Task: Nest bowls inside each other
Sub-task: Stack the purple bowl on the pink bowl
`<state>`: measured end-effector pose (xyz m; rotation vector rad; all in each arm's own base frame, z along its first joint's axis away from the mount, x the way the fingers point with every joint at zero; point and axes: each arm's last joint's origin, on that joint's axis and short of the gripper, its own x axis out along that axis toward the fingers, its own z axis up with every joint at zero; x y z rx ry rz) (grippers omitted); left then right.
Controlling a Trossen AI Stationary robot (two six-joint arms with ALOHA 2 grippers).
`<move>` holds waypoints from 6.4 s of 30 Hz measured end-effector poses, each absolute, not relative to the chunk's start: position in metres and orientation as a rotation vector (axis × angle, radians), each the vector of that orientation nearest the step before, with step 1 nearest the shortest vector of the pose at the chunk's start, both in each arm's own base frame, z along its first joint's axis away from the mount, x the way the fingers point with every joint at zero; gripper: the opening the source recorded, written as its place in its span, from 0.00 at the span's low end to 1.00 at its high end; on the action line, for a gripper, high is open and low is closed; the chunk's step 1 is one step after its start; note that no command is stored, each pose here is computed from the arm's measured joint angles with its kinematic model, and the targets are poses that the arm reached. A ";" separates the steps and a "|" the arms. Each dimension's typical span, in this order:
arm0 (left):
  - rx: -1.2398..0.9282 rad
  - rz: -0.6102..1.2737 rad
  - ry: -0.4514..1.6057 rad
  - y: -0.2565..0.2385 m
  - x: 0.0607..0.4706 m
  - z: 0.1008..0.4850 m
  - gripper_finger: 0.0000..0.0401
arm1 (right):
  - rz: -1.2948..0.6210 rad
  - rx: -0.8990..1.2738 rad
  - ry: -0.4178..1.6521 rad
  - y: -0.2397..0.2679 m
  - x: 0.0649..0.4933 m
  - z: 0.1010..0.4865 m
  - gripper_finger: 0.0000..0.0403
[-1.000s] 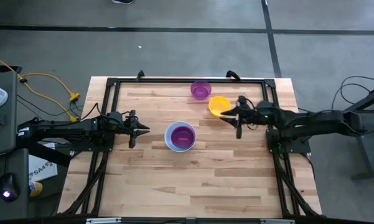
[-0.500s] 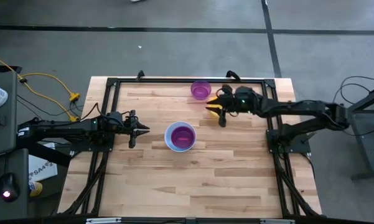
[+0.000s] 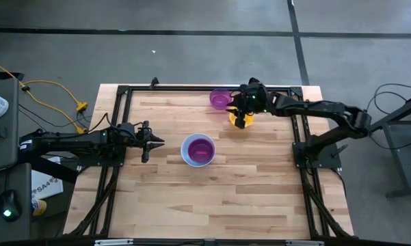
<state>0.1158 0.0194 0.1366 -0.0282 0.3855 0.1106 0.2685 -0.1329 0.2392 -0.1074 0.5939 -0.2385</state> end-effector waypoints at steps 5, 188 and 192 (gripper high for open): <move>-0.028 0.111 0.386 0.019 0.116 0.137 0.17 | -0.232 -0.086 0.638 -0.146 0.275 0.226 0.23; -0.028 0.111 0.385 0.019 0.116 0.137 0.17 | -0.025 -0.360 1.277 -0.173 0.391 0.225 0.01; -0.028 0.111 0.386 0.019 0.116 0.137 0.17 | 0.003 -0.370 1.287 -0.162 0.395 0.230 0.01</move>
